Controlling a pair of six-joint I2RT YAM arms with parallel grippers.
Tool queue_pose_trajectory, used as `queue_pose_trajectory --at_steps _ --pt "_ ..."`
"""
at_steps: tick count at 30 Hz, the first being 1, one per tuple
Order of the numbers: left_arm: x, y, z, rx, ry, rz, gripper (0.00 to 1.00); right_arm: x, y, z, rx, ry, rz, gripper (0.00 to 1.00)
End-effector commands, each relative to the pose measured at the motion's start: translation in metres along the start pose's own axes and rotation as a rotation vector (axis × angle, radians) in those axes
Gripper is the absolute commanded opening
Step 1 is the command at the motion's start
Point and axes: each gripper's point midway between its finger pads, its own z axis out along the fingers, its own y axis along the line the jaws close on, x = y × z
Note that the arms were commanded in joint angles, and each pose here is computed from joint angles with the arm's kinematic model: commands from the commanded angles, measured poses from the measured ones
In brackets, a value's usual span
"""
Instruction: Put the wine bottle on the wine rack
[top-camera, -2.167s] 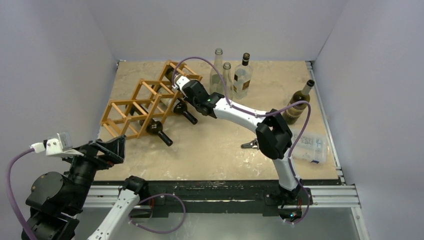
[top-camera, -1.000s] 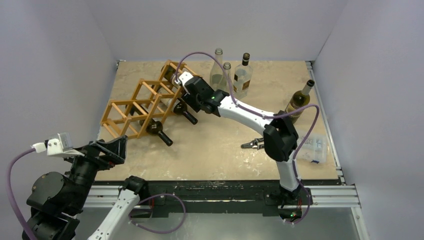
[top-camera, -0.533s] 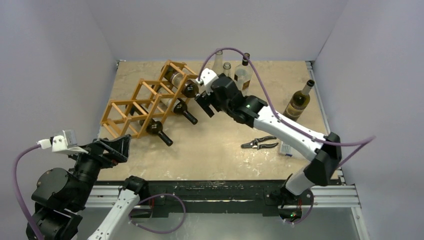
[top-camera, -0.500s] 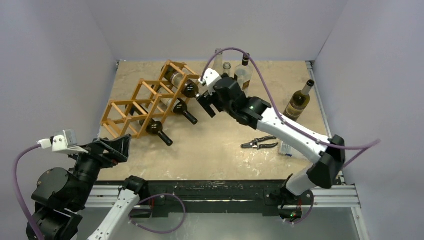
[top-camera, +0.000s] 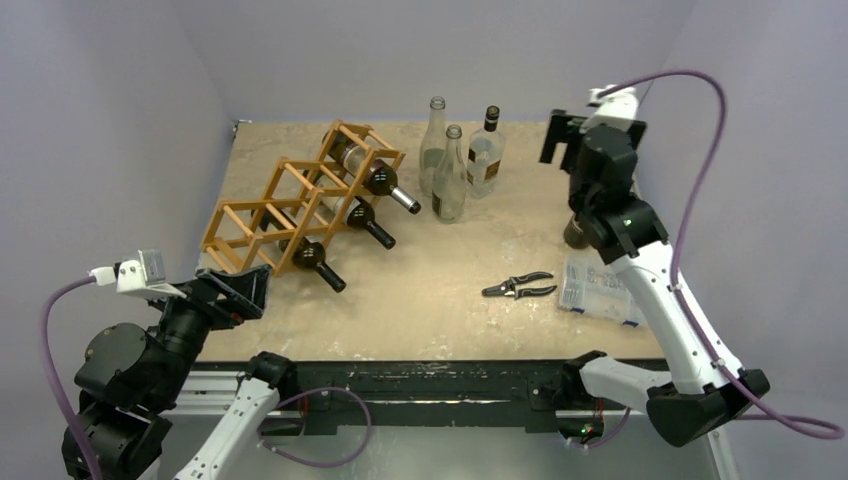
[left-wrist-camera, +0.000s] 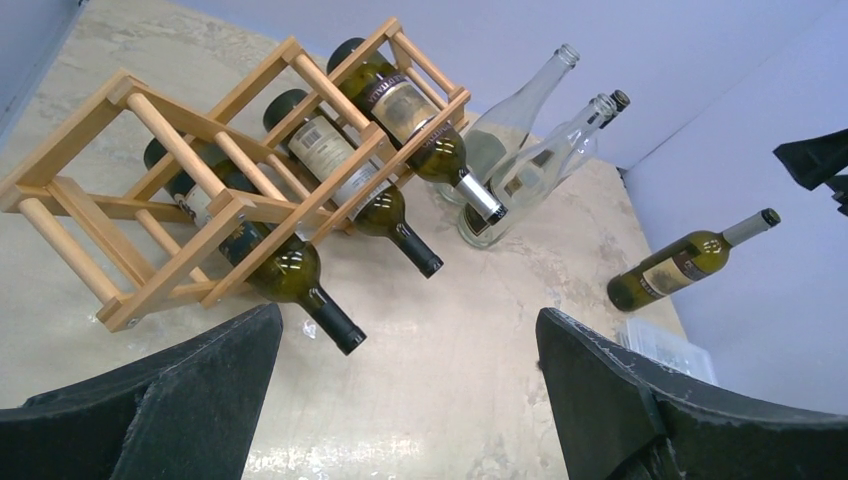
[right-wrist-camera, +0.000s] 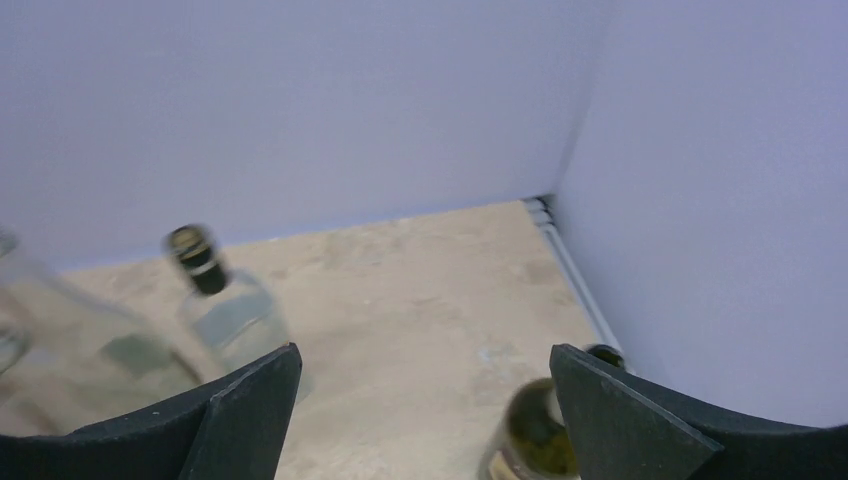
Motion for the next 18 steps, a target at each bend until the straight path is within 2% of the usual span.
queue_pose_trajectory --at_steps 1,7,12,18 --pt "-0.004 -0.01 0.007 0.027 -0.001 -0.031 0.99 0.009 -0.088 0.009 0.334 0.009 0.225 0.99" --pt "-0.002 -0.011 0.005 0.036 0.012 -0.03 0.99 0.051 -0.137 0.036 0.472 0.112 0.302 0.99" --pt "-0.003 -0.009 -0.001 0.032 0.009 -0.027 0.99 0.095 -0.15 0.058 0.5 0.233 0.325 0.99" --pt "-0.004 -0.005 -0.005 0.013 -0.001 -0.024 0.99 0.126 -0.15 0.073 0.481 0.3 0.295 0.99"
